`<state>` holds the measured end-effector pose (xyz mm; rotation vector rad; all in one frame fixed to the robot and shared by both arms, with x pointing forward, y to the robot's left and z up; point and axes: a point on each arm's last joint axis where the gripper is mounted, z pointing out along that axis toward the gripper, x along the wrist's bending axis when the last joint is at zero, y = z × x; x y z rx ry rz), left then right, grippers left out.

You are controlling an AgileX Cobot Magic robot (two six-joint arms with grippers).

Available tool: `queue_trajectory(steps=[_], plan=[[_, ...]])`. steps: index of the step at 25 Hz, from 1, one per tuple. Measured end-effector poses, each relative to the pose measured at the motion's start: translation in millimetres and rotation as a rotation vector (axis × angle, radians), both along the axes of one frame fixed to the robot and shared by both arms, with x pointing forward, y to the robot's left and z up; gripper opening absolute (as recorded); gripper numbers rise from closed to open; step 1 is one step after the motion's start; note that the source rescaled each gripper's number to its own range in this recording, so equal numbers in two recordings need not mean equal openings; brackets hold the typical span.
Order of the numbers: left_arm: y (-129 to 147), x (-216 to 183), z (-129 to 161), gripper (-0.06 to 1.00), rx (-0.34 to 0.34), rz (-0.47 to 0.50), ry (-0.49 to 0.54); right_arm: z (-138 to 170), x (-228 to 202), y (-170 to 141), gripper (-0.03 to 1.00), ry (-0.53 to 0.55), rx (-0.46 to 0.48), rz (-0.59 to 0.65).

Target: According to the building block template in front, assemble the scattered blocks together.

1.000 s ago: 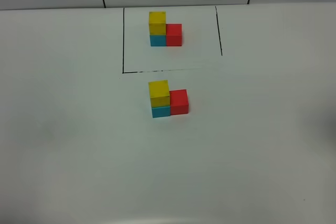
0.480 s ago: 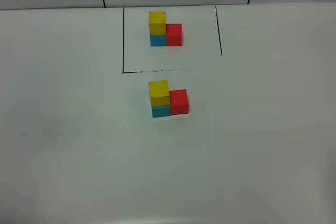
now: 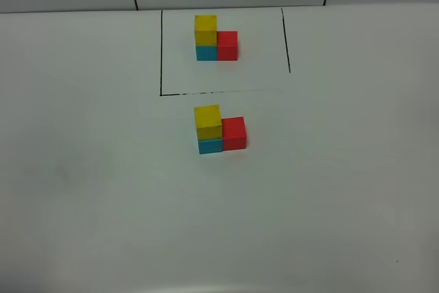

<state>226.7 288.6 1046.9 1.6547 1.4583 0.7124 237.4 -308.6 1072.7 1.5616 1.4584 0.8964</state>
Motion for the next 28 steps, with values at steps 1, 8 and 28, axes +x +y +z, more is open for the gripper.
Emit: queue_trajectory(steps=[1,8,28], plan=[[0,0,0,0.76,0.0,0.0,0.0,-4,-4,0,0.82,-0.006,0.003,-0.001],[0,0,0,0.76,0.0,0.0,0.0,-21,-6,1,0.82,0.034,0.023,0.007],[0,0,0,0.76,0.0,0.0,0.0,-23,-4,3,0.52,0.033,0.036,0.016]])
